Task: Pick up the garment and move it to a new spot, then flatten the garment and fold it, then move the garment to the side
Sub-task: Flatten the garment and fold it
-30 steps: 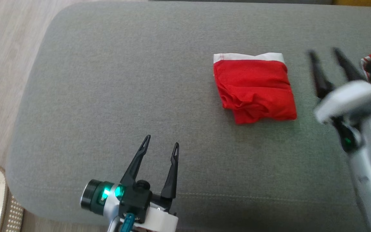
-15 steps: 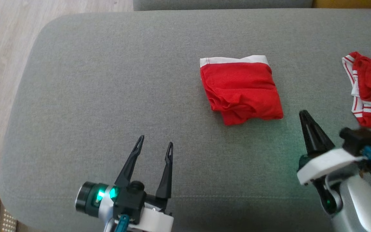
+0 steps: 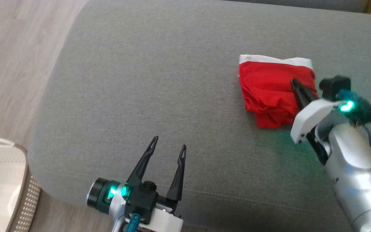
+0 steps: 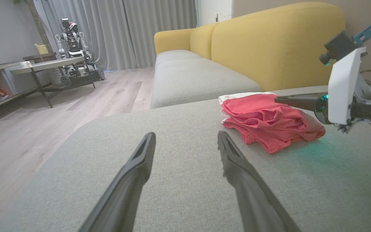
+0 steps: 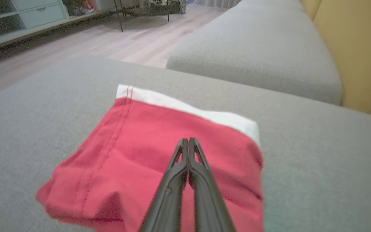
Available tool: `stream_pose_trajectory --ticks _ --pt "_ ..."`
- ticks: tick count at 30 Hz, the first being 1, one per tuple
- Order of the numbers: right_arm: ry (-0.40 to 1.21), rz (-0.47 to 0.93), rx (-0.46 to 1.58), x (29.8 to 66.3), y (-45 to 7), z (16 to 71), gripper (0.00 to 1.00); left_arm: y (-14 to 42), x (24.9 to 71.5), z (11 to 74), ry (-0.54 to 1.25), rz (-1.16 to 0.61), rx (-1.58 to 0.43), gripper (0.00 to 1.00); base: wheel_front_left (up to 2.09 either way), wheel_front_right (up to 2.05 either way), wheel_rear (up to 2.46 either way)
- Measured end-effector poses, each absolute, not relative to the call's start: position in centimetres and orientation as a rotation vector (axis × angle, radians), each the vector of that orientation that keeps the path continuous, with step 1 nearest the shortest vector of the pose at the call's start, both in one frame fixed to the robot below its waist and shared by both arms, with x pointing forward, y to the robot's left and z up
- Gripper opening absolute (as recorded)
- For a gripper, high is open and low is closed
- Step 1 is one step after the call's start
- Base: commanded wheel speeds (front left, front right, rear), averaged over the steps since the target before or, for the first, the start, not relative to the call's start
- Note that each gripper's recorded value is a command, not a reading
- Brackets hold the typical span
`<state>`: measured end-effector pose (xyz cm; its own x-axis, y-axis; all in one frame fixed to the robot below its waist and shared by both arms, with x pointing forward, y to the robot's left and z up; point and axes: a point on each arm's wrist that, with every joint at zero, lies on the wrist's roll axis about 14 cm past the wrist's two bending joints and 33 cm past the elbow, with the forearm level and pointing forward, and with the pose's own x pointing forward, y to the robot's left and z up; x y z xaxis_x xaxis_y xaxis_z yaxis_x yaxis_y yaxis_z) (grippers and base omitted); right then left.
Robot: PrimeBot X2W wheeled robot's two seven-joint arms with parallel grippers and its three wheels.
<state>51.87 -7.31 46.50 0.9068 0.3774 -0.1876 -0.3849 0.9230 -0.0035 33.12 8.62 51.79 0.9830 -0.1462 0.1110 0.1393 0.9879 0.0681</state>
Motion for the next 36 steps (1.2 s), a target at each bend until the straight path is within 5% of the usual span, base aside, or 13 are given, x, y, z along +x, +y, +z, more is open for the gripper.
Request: stream_pose_trajectory --ticks 11,19,20,21,22,29,36 --pt "0.337 0.496 0.042 48.0 -1.9 41.6 0.0 8.8 33.1 51.5 -0.105 -0.135 0.061 1.0 0.0 0.0 0.0" --pt "0.255 0.616 0.179 44.5 2.2 44.6 0.0 8.5 33.1 52.2 -0.134 -0.149 0.061 1.0 0.0 0.0 0.0" --pt "0.233 0.618 0.201 44.1 2.3 45.3 0.16 8.4 33.0 52.3 -0.137 -0.15 0.061 1.0 0.0 0.0 0.0" --pt "0.201 0.611 0.224 44.0 2.0 46.2 0.44 8.4 33.0 52.4 -0.14 -0.148 0.062 1.0 0.0 0.0 0.0" --pt "0.161 0.607 0.244 44.0 1.8 47.4 1.0 8.3 33.0 52.5 -0.145 -0.149 0.061 1.0 0.0 0.0 0.0" --pt "-0.126 0.401 0.249 43.6 -6.7 54.5 1.0 8.5 32.8 52.5 -0.152 -0.134 0.076 1.0 0.0 0.0 0.0" --pt "-0.206 0.146 0.195 39.7 -15.9 55.0 1.0 9.6 33.9 54.9 -0.229 -0.049 0.065 1.0 0.0 0.0 0.0"
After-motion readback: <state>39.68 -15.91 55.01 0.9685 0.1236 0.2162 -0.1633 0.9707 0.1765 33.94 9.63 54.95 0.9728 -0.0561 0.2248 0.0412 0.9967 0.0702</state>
